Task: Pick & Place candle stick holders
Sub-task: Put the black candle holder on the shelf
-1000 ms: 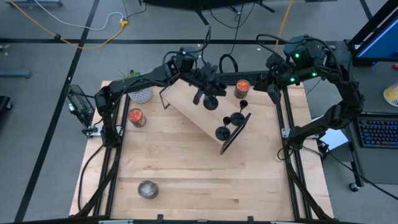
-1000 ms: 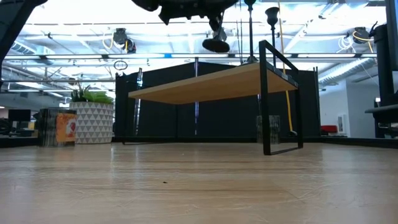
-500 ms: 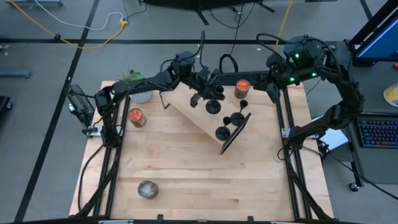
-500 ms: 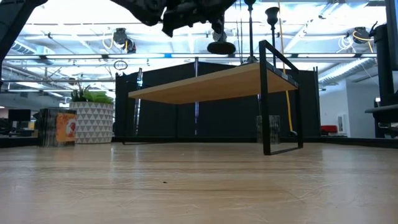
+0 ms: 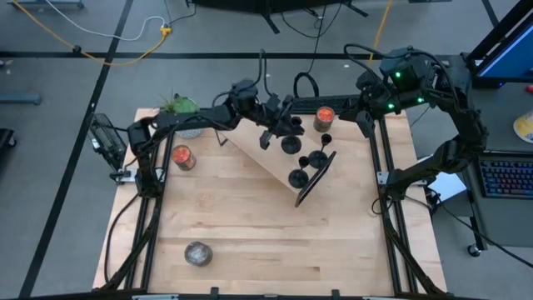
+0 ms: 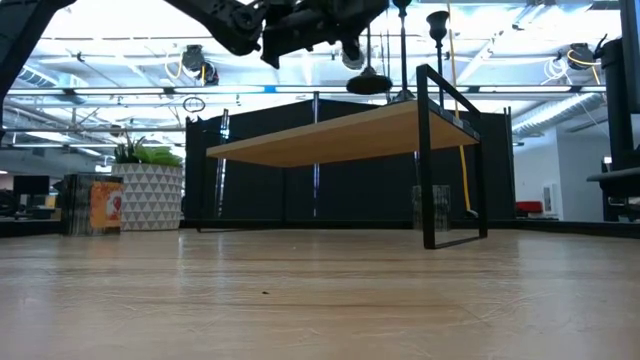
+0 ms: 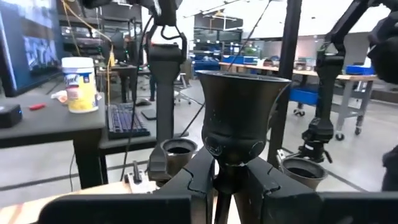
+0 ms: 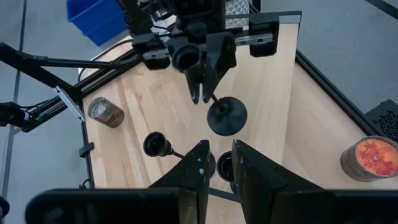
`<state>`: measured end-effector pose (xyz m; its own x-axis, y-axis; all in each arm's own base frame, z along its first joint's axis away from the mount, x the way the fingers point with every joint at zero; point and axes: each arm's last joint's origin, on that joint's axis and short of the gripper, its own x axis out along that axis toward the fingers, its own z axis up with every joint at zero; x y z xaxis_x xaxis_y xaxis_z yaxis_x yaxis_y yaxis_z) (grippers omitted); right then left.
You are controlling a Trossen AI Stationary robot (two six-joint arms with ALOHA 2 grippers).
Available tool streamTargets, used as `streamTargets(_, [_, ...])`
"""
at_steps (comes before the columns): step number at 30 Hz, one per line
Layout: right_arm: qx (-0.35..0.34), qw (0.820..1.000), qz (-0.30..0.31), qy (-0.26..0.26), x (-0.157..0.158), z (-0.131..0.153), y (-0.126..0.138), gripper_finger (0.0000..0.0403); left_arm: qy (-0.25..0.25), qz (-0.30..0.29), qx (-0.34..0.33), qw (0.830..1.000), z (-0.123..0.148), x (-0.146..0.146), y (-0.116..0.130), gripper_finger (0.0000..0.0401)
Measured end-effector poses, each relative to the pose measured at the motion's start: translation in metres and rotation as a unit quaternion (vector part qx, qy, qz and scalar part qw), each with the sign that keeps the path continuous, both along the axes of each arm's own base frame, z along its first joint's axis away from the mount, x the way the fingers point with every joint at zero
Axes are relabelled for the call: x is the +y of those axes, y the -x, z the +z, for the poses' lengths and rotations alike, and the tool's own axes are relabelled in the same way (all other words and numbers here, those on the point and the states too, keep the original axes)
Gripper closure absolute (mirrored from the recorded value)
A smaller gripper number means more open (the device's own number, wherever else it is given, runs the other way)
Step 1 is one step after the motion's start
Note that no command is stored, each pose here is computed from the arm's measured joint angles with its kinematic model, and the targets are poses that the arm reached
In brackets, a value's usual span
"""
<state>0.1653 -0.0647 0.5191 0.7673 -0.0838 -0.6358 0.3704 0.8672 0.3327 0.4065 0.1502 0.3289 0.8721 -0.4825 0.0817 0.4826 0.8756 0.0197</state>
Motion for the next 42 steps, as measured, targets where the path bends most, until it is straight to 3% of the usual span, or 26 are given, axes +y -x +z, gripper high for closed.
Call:
streamTargets(7, [0.0, 1.0, 0.0, 0.0, 0.0, 0.0, 0.0, 0.0344, -0.004, 0.022, 0.002, 1.0, -0.006, 0.002, -0.003, 0.0376])
streamTargets(16, [0.0, 1.0, 0.0, 0.0, 0.0, 0.0, 0.0, 0.0344, 0.011, 0.042, 0.034, 0.998, -0.025, 0.0, -0.011, 0.0342])
streamTargets(25, [0.0, 1.0, -0.001, 0.001, 0.0, 0.0, 0.0, 0.0344, 0.011, 0.058, 0.036, 0.998, -0.04, -0.007, -0.016, 0.0366])
streamTargets(32, [0.003, 1.0, -0.01, 0.008, -0.001, 0.0, 0.0, 0.0344, 0.027, 0.052, 0.045, 0.997, -0.053, -0.008, -0.024, 0.0353])
streamTargets(42, [0.004, 1.0, -0.009, 0.008, -0.001, 0.0, 0.0, 0.0344, 0.033, 0.048, 0.034, 0.998, -0.051, -0.008, -0.024, 0.0357])
